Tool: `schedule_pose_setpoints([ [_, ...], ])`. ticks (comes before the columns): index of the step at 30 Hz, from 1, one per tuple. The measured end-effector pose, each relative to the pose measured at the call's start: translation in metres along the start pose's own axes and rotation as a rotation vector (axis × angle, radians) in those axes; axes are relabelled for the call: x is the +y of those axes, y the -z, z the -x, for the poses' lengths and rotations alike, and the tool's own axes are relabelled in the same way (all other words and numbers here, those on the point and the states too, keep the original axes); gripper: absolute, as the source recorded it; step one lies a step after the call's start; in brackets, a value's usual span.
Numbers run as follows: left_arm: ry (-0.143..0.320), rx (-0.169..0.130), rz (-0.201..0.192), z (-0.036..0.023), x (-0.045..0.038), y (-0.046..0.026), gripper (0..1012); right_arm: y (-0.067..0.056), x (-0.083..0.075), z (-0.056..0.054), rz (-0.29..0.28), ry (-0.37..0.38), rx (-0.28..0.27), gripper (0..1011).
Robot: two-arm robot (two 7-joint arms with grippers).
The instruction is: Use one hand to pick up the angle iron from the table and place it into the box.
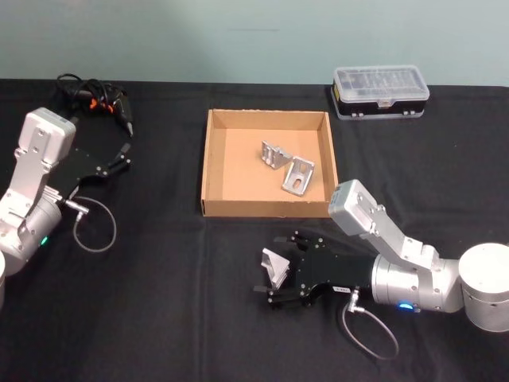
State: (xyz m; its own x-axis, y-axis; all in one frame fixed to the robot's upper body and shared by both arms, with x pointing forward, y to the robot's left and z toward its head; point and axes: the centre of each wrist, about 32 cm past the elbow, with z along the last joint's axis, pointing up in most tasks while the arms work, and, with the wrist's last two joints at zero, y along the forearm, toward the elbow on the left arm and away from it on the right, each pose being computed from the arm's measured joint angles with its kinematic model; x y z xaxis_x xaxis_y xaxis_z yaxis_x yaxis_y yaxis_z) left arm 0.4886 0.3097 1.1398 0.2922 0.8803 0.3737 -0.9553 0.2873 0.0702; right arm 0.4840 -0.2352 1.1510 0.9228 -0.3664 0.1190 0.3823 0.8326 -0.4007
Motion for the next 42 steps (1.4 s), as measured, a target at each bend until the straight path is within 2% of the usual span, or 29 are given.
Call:
schedule_pose_setpoints([
  [9,0.0,0.0,0.0,0.0,0.0,0.0,1011,-0.0008,0.0041,0.0009,0.043,-0.001,0.011,1003],
  [17,0.0,0.0,0.0,0.0,0.0,0.0,1011,-0.0008,0.0039,0.0008,0.042,-0.001,0.01,990],
  [23,0.0,0.0,0.0,0.0,0.0,0.0,1011,-0.0007,0.0036,0.0007,0.04,-0.001,0.01,869],
  [26,0.0,0.0,0.0,0.0,0.0,0.0,1011,-0.0006,0.0035,0.0007,0.039,-0.001,0.01,765],
  [29,0.0,0.0,0.0,0.0,0.0,0.0,1011,-0.0006,0.0034,0.0007,0.039,-0.001,0.01,707],
  [33,0.0,0.0,0.0,0.0,0.0,0.0,1011,-0.0005,0.0033,0.0007,0.038,-0.001,0.01,565],
  [42,0.0,0.0,0.0,0.0,0.0,0.0,1011,-0.0007,0.0032,0.0006,0.036,-0.001,0.01,556],
])
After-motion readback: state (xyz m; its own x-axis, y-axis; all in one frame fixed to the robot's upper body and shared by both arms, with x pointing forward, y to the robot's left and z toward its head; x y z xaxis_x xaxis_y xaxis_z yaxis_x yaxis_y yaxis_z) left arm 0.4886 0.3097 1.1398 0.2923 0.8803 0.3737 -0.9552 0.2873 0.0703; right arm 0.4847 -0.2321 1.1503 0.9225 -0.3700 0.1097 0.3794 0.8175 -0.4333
